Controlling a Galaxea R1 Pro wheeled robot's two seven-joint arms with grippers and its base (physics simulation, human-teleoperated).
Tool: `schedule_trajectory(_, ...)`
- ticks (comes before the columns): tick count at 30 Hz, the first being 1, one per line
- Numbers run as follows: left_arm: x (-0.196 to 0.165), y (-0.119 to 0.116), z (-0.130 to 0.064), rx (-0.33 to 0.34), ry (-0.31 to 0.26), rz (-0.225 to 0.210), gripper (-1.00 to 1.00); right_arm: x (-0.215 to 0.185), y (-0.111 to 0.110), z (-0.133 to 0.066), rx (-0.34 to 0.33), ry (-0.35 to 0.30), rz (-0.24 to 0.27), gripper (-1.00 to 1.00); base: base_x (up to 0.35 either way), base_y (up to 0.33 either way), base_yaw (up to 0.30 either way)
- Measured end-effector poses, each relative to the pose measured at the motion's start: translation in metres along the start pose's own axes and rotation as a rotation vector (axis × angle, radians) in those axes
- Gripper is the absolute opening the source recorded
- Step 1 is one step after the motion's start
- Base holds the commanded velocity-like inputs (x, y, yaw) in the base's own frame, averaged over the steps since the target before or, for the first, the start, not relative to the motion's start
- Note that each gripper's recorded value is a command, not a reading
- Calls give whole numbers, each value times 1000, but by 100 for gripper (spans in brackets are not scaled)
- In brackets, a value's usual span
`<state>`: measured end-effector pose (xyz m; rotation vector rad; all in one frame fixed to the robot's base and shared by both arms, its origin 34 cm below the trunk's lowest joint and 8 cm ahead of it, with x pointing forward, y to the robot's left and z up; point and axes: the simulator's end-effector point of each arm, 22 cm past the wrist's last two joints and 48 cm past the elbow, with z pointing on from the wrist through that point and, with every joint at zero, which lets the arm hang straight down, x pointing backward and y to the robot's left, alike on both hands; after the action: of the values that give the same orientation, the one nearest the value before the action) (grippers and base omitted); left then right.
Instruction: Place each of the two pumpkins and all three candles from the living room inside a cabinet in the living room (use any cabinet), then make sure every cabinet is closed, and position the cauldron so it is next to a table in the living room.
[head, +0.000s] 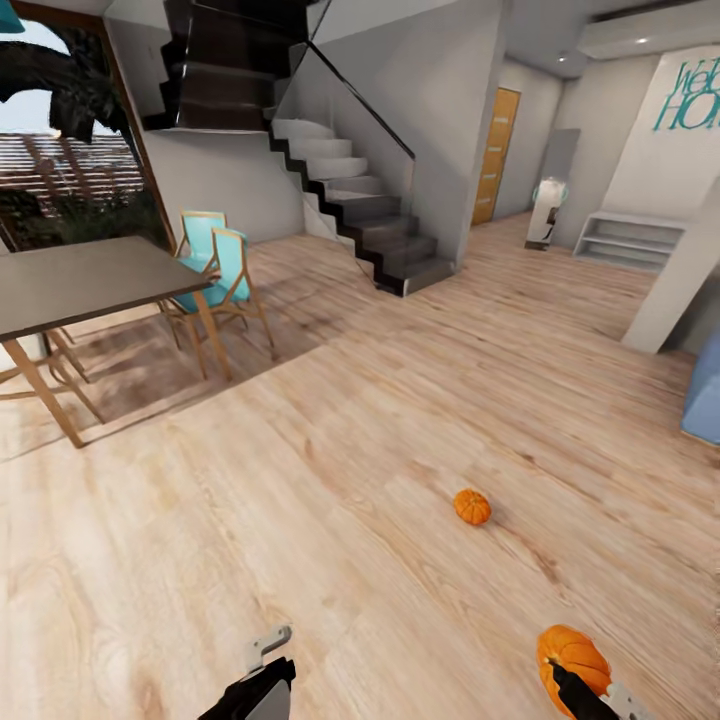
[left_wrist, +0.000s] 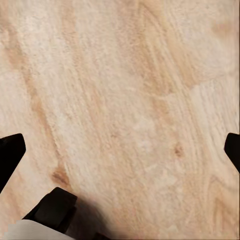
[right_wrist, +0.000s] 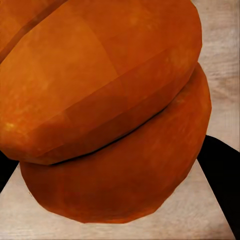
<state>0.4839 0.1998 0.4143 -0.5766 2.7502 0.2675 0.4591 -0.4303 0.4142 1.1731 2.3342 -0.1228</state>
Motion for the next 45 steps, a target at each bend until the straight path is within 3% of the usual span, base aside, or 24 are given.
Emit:
schedule_trajectory(25, -1, 1, 0, -1, -1, 0, 100, 1, 1, 0, -1, -1, 0, -100, 338, 0, -278)
schedule_trajectory(45, 0, 0, 0, 0, -2, 1, 100, -2, 1, 1, -6, -4, -12, -100, 27, 0, -278)
